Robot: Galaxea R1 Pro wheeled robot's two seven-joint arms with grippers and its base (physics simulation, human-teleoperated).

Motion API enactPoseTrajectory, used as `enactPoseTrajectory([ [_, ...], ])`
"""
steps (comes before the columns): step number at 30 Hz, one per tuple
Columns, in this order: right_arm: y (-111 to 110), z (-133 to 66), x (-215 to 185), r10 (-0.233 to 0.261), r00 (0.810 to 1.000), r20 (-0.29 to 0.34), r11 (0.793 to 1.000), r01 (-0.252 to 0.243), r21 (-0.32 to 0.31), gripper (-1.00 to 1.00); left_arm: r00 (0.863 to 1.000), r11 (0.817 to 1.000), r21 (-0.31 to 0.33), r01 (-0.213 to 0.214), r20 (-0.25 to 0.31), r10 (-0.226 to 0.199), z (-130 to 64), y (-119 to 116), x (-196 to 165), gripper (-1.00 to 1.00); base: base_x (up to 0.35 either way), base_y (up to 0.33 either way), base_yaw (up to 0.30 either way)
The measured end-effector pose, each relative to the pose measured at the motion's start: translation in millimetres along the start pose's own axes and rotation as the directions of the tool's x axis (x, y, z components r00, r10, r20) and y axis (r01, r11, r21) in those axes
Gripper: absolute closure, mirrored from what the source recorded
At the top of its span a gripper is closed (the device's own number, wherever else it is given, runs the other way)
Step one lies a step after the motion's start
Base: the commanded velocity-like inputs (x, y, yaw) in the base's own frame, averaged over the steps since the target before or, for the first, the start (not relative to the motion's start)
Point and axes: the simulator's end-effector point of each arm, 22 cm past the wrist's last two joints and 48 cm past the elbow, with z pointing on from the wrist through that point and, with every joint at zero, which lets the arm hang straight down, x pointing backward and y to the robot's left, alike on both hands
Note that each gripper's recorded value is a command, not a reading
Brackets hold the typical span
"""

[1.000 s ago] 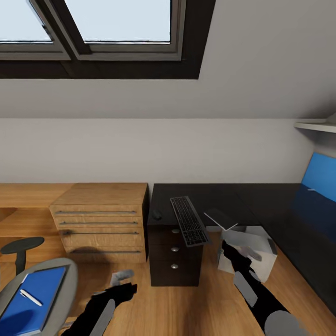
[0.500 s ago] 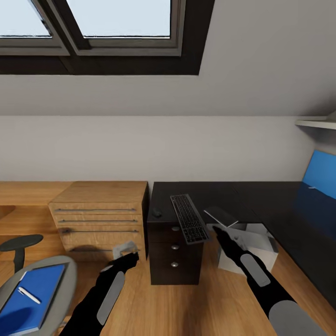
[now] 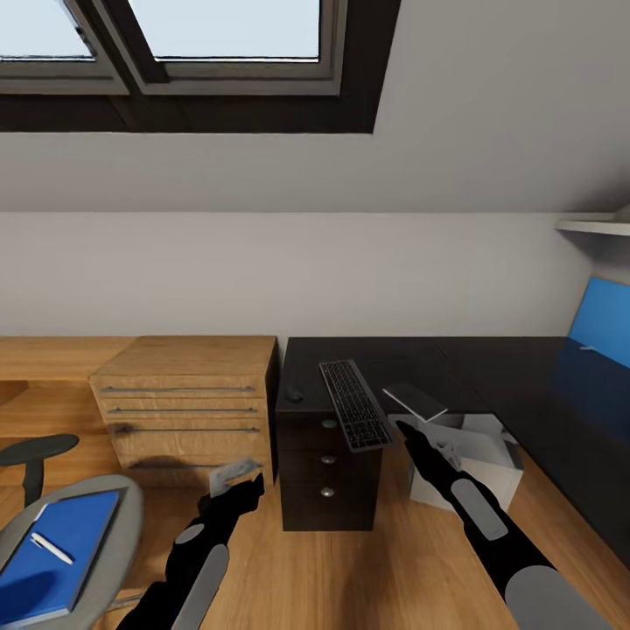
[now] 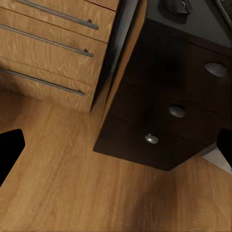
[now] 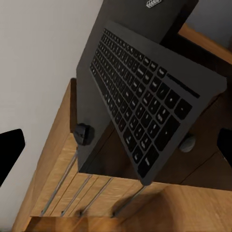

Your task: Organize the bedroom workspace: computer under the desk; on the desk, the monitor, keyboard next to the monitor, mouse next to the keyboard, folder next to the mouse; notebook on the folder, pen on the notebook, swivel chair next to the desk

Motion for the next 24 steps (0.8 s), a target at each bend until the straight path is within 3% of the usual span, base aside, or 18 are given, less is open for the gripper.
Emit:
enactPoseTrajectory([
  [7, -9.6, 2.8, 4.4, 0.000, 1.000, 0.003, 1.000, 0.000, -0.005, -1.00, 1.000, 1.000, 0.002, -0.009, -0.016, 0.009, 2.3, 5.3, 13.7, -1.00, 0.000, 0.000, 0.000],
  [11, -23.7, 4.2, 10.3, 0.004, 1.000, 0.001, 1.000, -0.004, 0.012, -1.00, 0.999, 1.000, 0.011, 0.010, -0.036, -0.009, 5.1, 6.2, 23.7, -1.00, 0.000, 0.000, 0.000],
  [16, -46.6, 4.8, 16.6, 0.011, 1.000, 0.001, 0.999, -0.011, 0.038, -1.00, 0.985, 0.997, 0.052, 0.062, -0.161, -0.053, 6.3, 0.2, 57.2, -1.00, 0.000, 0.000, 0.000],
  [20, -56.5, 5.7, 20.1, 0.013, 1.000, -0.002, 0.999, -0.013, 0.043, -1.00, 0.974, 0.996, 0.065, 0.063, -0.223, -0.047, 6.9, -0.1, 76.1, -1.00, 0.000, 0.000, 0.000],
  [24, -66.1, 6.2, 21.0, 0.014, 1.000, -0.003, 0.999, -0.014, 0.049, -1.00, 0.969, 0.996, 0.074, 0.059, -0.243, -0.040, 8.5, -1.1, 87.0, -1.00, 0.000, 0.000, 0.000],
])
